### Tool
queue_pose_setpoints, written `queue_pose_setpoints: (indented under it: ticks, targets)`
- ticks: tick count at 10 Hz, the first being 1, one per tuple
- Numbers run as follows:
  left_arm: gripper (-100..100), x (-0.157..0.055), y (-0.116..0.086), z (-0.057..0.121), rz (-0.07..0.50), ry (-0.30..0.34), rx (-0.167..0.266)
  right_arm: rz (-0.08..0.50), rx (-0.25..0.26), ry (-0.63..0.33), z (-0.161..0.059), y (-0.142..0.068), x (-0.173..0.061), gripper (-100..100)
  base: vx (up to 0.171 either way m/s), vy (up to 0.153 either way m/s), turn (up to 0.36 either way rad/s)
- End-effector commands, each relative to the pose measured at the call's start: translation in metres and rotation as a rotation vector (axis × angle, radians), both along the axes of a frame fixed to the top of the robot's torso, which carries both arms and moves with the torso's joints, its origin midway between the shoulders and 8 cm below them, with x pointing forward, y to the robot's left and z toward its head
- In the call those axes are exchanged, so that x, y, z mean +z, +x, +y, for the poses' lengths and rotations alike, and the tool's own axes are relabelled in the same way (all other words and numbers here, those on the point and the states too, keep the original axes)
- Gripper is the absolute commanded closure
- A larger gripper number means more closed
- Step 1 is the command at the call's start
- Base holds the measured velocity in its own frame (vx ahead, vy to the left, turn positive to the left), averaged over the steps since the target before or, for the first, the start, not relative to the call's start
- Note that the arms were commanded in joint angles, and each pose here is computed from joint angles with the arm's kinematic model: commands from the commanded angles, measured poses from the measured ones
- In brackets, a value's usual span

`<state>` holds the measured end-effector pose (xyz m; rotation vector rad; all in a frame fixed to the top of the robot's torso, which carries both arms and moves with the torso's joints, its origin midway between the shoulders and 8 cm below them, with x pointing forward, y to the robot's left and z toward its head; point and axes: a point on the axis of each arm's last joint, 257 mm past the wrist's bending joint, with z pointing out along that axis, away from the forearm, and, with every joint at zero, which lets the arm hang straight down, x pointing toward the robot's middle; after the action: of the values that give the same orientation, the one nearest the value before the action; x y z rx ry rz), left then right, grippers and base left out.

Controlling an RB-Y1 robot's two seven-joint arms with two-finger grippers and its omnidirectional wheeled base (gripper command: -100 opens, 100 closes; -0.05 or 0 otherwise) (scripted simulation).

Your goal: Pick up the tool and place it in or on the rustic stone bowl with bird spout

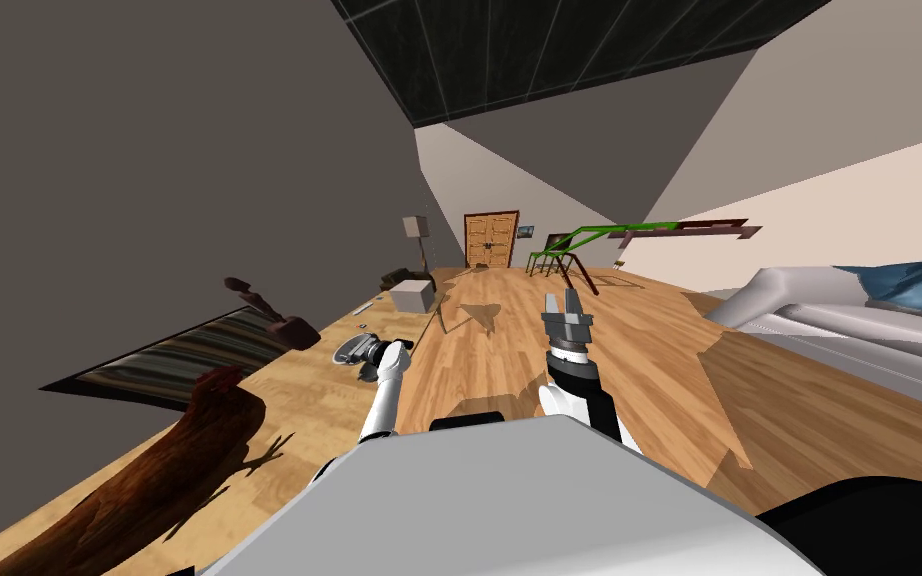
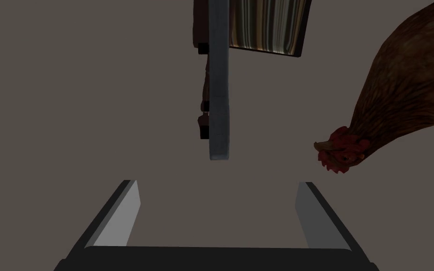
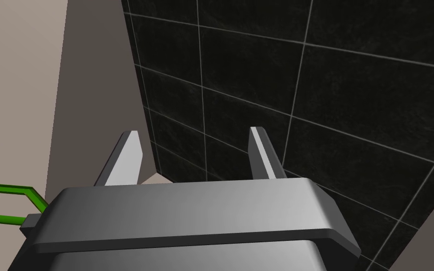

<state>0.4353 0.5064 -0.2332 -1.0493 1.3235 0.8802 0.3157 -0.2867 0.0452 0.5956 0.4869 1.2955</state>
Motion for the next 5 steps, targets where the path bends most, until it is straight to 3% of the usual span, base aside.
queue_pose_setpoints:
  ticks: [1, 5]
  targets:
    - [0, 0.0, 0.0, 0.0, 0.0, 0.0, 0.0, 0.0, 0.0, 0.0, 0.0, 0.0, 0.0, 0, 0.0, 0.0, 0.0]
    - [0, 0.0, 0.0, 0.0, 0.0, 0.0, 0.0, 0.0, 0.0, 0.0, 0.0, 0.0, 0.0, 0, 0.0, 0.0, 0.0]
